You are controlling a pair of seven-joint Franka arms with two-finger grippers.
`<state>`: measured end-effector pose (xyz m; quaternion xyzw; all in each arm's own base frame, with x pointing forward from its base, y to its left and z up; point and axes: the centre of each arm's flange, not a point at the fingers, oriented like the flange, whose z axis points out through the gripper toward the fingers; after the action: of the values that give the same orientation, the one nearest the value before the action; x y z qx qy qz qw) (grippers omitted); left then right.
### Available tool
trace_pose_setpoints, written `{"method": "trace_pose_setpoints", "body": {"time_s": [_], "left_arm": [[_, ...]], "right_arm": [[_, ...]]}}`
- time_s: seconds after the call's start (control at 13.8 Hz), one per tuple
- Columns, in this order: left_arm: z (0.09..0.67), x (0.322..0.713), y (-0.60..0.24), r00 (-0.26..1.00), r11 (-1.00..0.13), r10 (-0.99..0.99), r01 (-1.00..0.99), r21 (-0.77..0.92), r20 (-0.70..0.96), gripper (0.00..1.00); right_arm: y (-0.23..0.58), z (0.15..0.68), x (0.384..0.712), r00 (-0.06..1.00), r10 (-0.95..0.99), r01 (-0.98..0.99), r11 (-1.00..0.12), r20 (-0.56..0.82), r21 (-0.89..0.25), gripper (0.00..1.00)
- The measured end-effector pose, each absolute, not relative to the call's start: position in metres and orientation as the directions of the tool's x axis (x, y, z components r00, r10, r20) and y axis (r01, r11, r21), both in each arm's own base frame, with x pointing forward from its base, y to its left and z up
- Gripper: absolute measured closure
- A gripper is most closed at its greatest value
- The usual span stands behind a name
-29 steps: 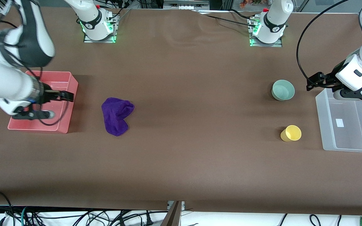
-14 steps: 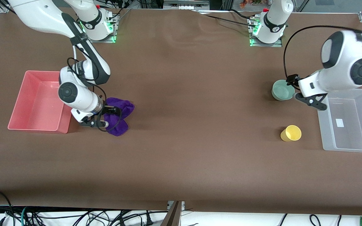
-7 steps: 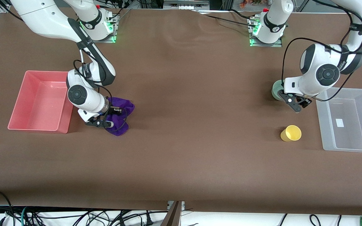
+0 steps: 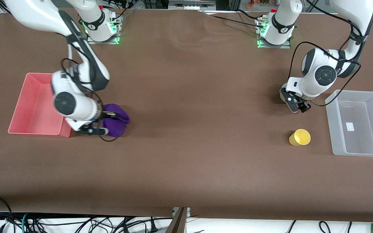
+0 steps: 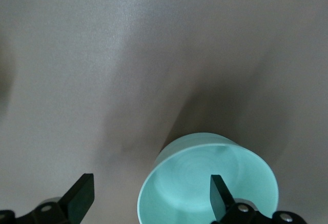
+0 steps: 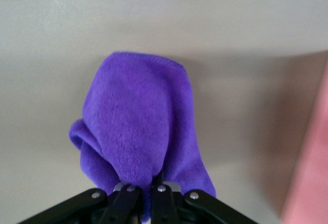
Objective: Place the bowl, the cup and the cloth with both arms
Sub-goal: 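Drop the cloth into the pink bin while the left gripper carries the bowl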
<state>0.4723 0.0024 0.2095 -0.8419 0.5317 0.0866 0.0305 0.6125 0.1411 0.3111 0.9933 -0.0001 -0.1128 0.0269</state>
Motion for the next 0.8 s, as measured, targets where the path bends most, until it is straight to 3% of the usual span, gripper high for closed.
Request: {"method": "trace_pose_setpoints", "body": {"time_s": [0.15,0.22,0.51,0.8], "left_arm": [[0.2,0.469,0.011,0.387,-0.397,-0.908,-0.917,0.037,-0.16,0.02],[0.196,0.467,0.016,0.363,-0.373,-0.919,-0.927,0.04,-0.154,0.11],[0.193,0.467,0.024,0.328,-0.338,-0.933,-0.94,0.047,-0.149,0.55],[0.195,0.468,0.023,0.315,-0.324,-0.938,-0.945,0.042,-0.145,0.95]], "right_arm": [[0.093,0.362,0.619,0.955,0.024,0.048,-0.996,-0.294,0.075,0.95],[0.063,0.38,0.62,0.945,0.036,0.065,-0.995,-0.325,0.078,0.95],[-0.084,0.395,0.612,0.913,0.085,0.115,-0.992,-0.398,0.052,0.95],[-0.187,0.356,0.574,0.88,-0.015,0.016,-0.998,-0.474,0.061,0.95]]}}
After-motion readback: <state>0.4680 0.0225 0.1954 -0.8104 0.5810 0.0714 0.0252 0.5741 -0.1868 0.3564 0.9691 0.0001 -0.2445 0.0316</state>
